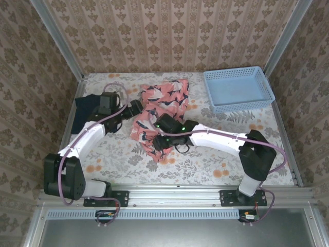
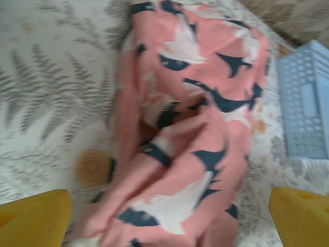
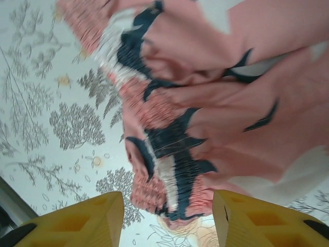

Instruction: Fold and stack the mixed laundry pile

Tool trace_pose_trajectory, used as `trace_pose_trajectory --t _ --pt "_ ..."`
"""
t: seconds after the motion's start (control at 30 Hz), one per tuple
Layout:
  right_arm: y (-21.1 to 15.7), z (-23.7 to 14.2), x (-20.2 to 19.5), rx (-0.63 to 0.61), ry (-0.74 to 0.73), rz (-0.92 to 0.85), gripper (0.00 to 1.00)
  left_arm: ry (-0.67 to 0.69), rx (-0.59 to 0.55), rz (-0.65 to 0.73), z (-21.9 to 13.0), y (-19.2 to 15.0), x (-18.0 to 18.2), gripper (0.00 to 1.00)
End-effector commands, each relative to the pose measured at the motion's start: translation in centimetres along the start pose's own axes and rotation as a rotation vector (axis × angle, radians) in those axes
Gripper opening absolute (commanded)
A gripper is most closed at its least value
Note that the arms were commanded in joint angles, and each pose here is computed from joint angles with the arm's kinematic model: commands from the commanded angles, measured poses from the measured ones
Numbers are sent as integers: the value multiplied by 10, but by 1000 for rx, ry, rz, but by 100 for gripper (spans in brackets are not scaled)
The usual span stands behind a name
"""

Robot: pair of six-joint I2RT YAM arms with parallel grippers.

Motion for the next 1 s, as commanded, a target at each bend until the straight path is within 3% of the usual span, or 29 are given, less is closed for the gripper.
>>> trace_pose_trajectory --t 0.0,0.23,0.37,0.43,0.57,0.63,0.77,0.87,0.97 --pt "5 18 1 -3 -63 -89 53 49 -22 -29 -10 3 19 100" --pt "21 53 7 3 -172 -172 56 52 -42 -121 -16 -1 47 100" --pt "22 61 2 23 -231 -190 53 37 -48 -149 -17 -3 52 100" --pt "19 65 -1 34 -244 -190 42 37 -51 -147 -17 -3 53 100" --pt "20 60 -8 15 -289 -166 2 31 -55 -150 -16 -3 53 100" --pt "24 45 -8 -25 -294 -140 0 28 -61 -153 -16 -2 53 100" --pt "10 -5 -24 -134 -288 -13 0 15 -67 -159 -15 0 51 100" --pt "-23 -31 -67 -195 -366 161 0 4 -74 -171 -13 0 51 100" --pt "-59 -34 -118 -219 -375 430 0 -11 -73 -177 -10 0 49 100"
Point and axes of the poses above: each hand's point on the last joint's axis, 136 mm out from that joint toward the fingers, its own z axis out along the fingers, its own x axis along the line the jaws close on, y = z × x, the point moved 5 cm from there along -z, back along the fingers, and after that the axes turned 10 degrees about z, right-handed, at the moved point
